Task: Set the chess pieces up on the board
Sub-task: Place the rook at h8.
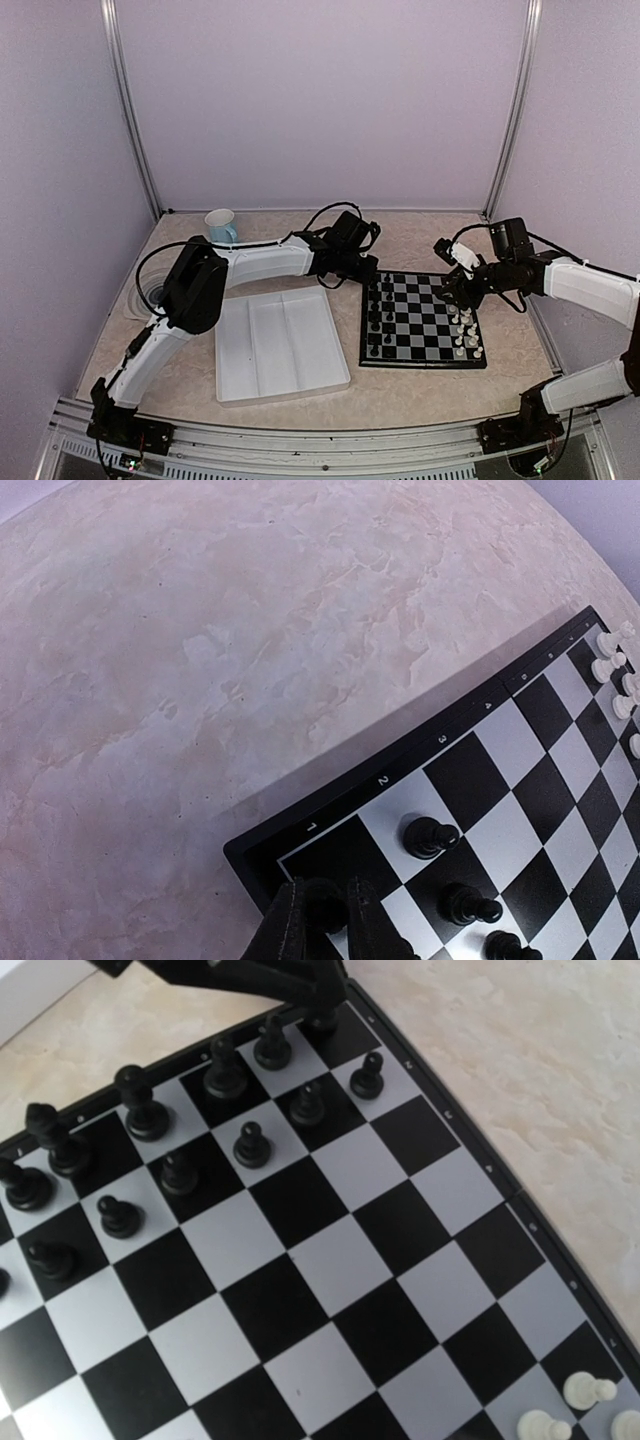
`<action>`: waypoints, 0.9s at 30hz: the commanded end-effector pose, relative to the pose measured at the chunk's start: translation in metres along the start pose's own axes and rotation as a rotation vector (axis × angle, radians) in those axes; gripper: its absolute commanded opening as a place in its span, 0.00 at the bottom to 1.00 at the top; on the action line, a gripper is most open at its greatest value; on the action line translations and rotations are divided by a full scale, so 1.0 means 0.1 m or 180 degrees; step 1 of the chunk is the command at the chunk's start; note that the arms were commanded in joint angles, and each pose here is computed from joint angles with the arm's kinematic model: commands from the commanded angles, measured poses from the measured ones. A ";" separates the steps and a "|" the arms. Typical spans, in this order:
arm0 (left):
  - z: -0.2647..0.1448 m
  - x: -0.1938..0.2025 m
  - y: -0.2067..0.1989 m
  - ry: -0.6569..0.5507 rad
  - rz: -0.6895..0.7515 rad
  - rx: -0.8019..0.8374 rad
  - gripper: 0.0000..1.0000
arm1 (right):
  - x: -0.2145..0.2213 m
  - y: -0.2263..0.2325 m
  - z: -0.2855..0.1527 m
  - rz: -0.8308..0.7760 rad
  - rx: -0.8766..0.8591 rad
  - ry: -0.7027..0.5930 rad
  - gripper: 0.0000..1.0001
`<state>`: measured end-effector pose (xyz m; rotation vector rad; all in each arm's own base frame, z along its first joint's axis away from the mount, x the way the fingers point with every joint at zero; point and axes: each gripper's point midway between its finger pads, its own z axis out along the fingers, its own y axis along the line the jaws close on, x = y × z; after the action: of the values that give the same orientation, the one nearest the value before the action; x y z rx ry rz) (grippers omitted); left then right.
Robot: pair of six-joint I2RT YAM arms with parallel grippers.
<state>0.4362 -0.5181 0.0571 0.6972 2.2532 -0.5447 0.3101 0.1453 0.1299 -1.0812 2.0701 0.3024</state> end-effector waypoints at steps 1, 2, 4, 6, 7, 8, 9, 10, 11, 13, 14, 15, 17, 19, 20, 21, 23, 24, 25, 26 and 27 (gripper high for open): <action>0.09 0.04 0.00 0.0013 -0.0059 0.0050 0.18 | 0.01 -0.03 0.01 0.0021 -0.0014 -0.0013 0.54; 0.09 0.04 0.00 0.0012 -0.0063 0.0051 0.18 | 0.02 -0.02 0.02 0.0018 -0.0018 -0.0011 0.54; 0.09 0.04 0.00 0.0012 -0.0068 0.0064 0.19 | 0.02 -0.02 0.02 0.0019 -0.0023 -0.0009 0.55; 0.10 0.03 0.00 0.0004 -0.0081 0.0065 0.19 | 0.03 -0.02 0.02 0.0020 -0.0023 -0.0004 0.54; 0.10 0.03 0.00 0.0000 -0.0088 0.0067 0.18 | 0.02 -0.02 0.02 0.0016 -0.0025 -0.0006 0.54; 0.10 0.04 -0.03 0.0012 -0.0100 0.0126 0.18 | 0.02 -0.02 0.02 0.0015 -0.0028 -0.0005 0.54; 0.10 0.03 -0.05 0.0007 -0.0108 0.0155 0.18 | 0.03 -0.02 0.02 0.0017 -0.0023 -0.0002 0.54; 0.11 0.03 -0.05 0.0005 -0.0116 0.0168 0.18 | 0.03 -0.02 0.02 0.0017 -0.0023 -0.0003 0.54; 0.11 0.03 -0.07 0.0000 -0.0121 0.0182 0.18 | 0.03 -0.02 0.02 0.0017 -0.0024 -0.0003 0.55; 0.11 0.02 -0.08 -0.0016 -0.0136 0.0202 0.18 | 0.03 -0.02 0.02 0.0018 -0.0032 -0.0005 0.54; 0.11 0.02 -0.08 -0.0020 -0.0141 0.0209 0.18 | 0.03 -0.02 0.02 0.0019 -0.0033 -0.0004 0.54; 0.12 0.02 -0.09 -0.0021 -0.0148 0.0223 0.18 | 0.03 -0.01 0.02 0.0021 -0.0035 0.0000 0.55; 0.12 0.00 -0.09 -0.0035 -0.0165 0.0238 0.18 | 0.03 -0.01 0.03 0.0021 -0.0037 -0.0001 0.55; 0.12 -0.01 -0.09 -0.0043 -0.0178 0.0237 0.19 | 0.03 -0.01 0.03 0.0020 -0.0037 -0.0002 0.54; 0.13 0.00 -0.09 -0.0042 -0.0179 0.0238 0.19 | 0.03 -0.01 0.03 0.0018 -0.0040 -0.0001 0.54; 0.13 -0.01 -0.09 -0.0050 -0.0183 0.0237 0.19 | 0.03 -0.01 0.03 0.0016 -0.0040 -0.0001 0.54; 0.14 -0.02 -0.09 -0.0059 -0.0191 0.0237 0.19 | 0.03 -0.02 0.03 0.0016 -0.0032 0.0003 0.54; 0.15 -0.03 -0.08 -0.0066 -0.0195 0.0226 0.20 | 0.03 -0.02 0.03 0.0016 -0.0033 0.0002 0.55; 0.16 -0.03 -0.07 -0.0072 -0.0203 0.0213 0.20 | 0.03 -0.02 0.03 0.0016 -0.0034 0.0001 0.55; 0.16 -0.04 -0.06 -0.0080 -0.0205 0.0210 0.20 | 0.03 -0.01 0.03 0.0016 -0.0039 0.0001 0.54; 0.16 -0.05 -0.07 -0.0090 -0.0212 0.0224 0.21 | 0.04 -0.01 0.03 0.0016 -0.0043 0.0004 0.55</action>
<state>0.4355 -0.5293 0.0518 0.6683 2.2634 -0.6384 0.3098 0.1460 0.1275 -1.0878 2.0738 0.3093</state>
